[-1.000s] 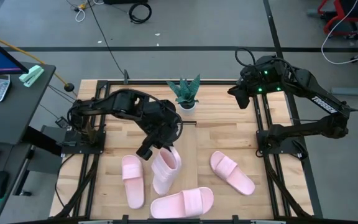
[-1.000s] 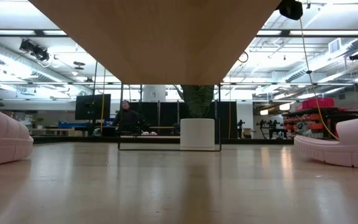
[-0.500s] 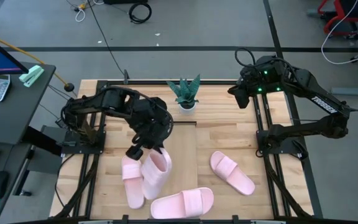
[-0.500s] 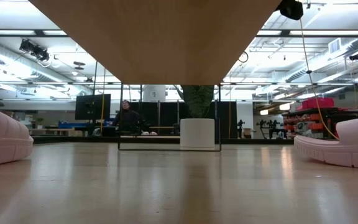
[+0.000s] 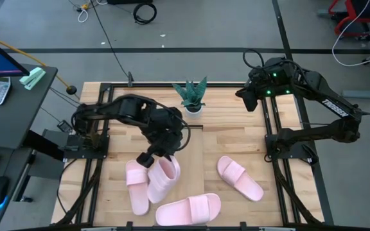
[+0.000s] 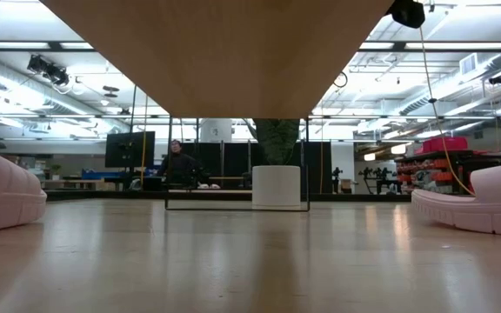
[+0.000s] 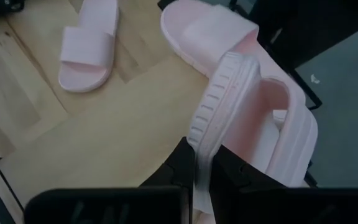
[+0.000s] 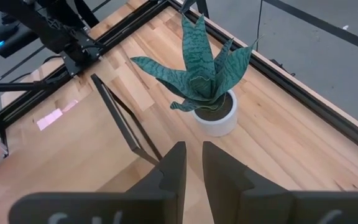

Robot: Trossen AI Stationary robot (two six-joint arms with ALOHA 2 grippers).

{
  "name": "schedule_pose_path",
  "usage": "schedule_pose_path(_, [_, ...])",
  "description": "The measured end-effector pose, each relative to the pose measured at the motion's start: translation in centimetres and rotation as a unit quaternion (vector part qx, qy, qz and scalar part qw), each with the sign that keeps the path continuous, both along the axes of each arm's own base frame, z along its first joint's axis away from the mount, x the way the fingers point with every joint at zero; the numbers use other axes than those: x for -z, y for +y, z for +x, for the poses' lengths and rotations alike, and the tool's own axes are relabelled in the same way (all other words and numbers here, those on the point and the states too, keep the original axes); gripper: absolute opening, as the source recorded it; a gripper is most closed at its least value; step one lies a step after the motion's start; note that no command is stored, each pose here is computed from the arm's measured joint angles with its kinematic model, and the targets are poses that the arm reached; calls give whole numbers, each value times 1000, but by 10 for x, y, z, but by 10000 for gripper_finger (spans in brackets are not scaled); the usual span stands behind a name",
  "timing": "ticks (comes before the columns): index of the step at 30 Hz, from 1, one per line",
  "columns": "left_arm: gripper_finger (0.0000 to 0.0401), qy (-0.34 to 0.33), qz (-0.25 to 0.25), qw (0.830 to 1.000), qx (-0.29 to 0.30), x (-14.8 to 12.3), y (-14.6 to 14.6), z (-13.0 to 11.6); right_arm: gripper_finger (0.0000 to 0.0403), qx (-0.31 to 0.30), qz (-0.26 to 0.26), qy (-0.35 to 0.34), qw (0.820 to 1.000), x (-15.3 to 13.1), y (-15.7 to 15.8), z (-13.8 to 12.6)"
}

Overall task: Pick and place slides into the shelf
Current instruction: Put the top pink slide on the shelf

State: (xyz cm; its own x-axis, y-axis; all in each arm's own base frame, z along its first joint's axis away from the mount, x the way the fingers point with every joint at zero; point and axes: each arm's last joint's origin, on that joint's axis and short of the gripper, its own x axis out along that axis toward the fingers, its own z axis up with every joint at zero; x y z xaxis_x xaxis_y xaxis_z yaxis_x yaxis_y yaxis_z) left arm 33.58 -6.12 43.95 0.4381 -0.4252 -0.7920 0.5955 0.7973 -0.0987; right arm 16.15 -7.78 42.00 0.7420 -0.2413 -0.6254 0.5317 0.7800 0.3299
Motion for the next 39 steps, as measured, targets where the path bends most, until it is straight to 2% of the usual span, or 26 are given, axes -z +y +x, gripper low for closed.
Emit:
schedule_pose_path(12, [29, 0, 9, 1000, 15, 17, -4, 22, 59, 0, 0, 1, 1000, 0, 0, 0])
schedule_pose_path(20, [33, -2, 9, 1000, 18, 36, -9, 46, 59, -1, 0, 2, 1000, 0, 0, 0])
schedule_pose_path(31, [81, 28, 26, 999, 34, 74, -14, 76, 59, -5, -4, 5, 1000, 1, 0, 0])
schedule_pose_path(39, [90, -20, 24, 999, 36, 78, -17, 91, 59, -8, -7, 6, 1000, 1, 0, 0])
